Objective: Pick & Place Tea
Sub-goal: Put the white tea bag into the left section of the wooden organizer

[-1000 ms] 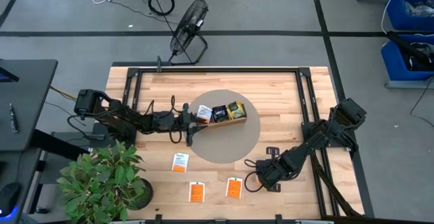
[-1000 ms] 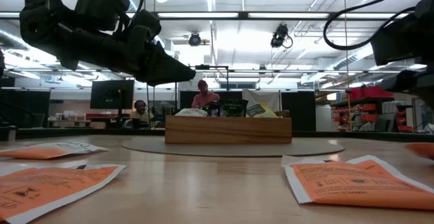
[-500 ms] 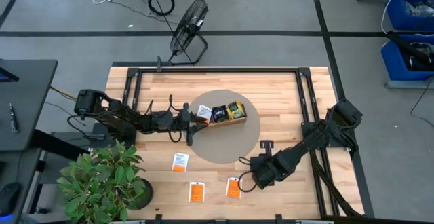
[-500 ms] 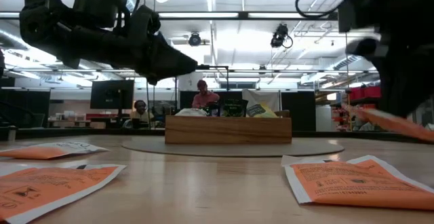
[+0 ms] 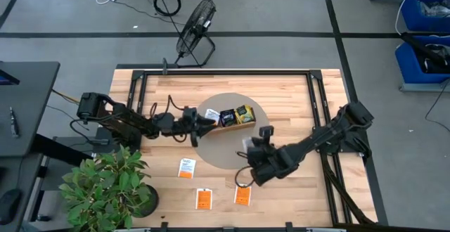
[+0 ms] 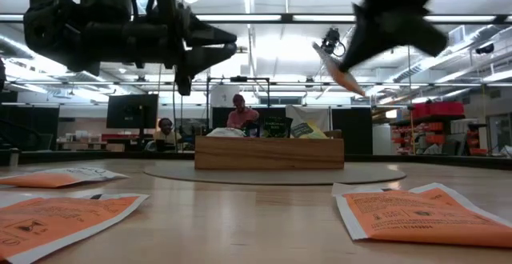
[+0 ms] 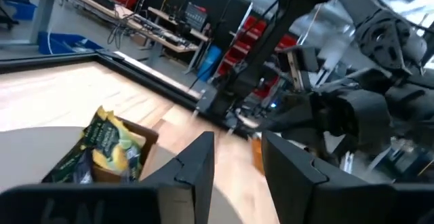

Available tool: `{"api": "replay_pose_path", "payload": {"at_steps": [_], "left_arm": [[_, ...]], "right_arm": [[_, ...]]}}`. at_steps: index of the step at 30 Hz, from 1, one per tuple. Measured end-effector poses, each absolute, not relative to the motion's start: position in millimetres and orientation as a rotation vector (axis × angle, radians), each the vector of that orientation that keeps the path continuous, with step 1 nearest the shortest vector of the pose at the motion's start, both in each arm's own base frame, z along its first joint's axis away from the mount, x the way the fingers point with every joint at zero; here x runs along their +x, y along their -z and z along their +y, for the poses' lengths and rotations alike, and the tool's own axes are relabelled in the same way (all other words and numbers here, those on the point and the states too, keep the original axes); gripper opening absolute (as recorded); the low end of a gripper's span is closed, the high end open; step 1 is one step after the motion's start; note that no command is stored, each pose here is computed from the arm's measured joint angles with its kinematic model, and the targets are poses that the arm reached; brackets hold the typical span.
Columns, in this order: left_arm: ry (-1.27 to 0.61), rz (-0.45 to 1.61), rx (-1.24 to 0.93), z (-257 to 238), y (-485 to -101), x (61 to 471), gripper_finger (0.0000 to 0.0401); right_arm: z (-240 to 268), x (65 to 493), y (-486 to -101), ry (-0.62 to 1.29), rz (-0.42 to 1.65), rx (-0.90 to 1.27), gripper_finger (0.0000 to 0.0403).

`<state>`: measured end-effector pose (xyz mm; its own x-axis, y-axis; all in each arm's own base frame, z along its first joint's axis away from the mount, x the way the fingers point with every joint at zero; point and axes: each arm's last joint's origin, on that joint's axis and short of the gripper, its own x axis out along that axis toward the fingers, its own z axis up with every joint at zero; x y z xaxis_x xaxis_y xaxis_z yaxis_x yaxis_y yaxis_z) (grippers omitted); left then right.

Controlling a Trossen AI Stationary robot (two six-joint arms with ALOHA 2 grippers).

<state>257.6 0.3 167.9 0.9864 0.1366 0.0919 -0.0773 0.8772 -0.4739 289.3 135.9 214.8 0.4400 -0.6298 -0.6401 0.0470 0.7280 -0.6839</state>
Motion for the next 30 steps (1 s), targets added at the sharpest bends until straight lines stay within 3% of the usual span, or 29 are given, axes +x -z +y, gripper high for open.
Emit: {"api": "replay_pose_path", "payload": {"at_steps": [4, 9, 18, 30], "left_arm": [[-0.099, -0.158, -0.529, -0.2, -175.5, 263.7, 0.0126], [-0.076, -0.189, -0.525, -4.4, -187.5, 274.1, 0.0126], [-0.158, -0.055, -0.512, -4.0, -193.5, 297.5, 0.0126], [-0.178, -0.030, -0.483, -3.7, -195.9, 302.2, 0.0127]], "right_arm": [[121.9, 305.0, -226.4, 0.547, 0.966, -0.729, 0.0000], [103.3, 323.5, -231.4, 0.527, 0.962, -0.786, 0.0000], [84.8, 340.9, -236.7, 0.525, 0.934, -0.839, 0.0000], [73.1, 348.1, -239.4, 0.552, 0.916, -0.825, 0.0000]]}}
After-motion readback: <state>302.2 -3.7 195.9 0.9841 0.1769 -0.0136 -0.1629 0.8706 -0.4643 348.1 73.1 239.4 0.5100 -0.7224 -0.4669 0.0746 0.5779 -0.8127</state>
